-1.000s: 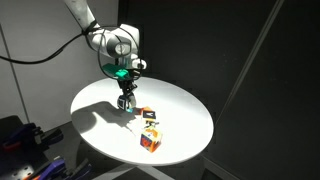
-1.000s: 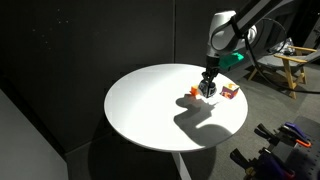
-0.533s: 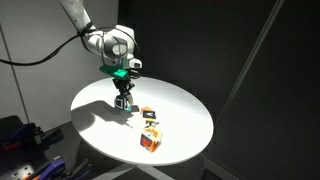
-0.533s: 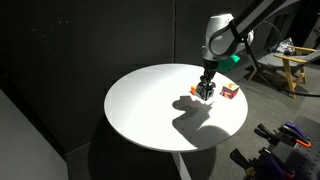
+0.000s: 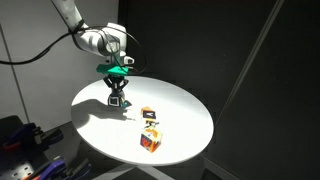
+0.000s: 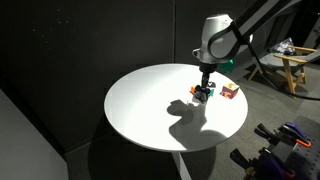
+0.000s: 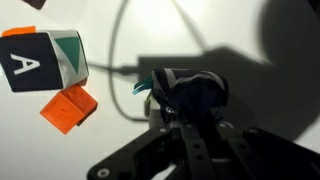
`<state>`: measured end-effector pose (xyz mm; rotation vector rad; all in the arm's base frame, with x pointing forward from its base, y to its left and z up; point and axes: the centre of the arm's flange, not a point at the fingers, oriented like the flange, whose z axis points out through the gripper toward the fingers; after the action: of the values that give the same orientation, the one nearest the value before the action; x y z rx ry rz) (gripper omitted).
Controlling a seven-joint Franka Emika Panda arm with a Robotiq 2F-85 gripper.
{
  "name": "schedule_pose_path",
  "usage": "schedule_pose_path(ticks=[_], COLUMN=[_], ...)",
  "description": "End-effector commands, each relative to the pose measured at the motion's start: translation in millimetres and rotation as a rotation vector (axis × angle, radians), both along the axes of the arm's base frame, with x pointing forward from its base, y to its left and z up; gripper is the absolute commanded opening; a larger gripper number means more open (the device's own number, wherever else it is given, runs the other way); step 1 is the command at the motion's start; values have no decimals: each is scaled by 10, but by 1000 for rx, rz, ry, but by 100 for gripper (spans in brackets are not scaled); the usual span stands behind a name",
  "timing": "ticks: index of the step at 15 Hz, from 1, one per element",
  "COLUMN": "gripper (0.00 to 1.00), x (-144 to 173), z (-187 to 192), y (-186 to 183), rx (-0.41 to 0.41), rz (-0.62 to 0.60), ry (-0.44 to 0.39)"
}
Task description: Move the white and blue block to the left
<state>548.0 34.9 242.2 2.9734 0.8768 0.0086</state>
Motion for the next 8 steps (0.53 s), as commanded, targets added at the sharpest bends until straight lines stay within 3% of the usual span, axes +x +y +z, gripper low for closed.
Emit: schedule_pose_path(ticks=[1,6,7,8], gripper=[4,4,4,11], x=[-167,-221,-141,-145], z=[166,224,107,110], y=[42,80,148,148], rx=[-7,-40,-16,-17], rz=[198,447,361,370], ry=[13,30,27,27])
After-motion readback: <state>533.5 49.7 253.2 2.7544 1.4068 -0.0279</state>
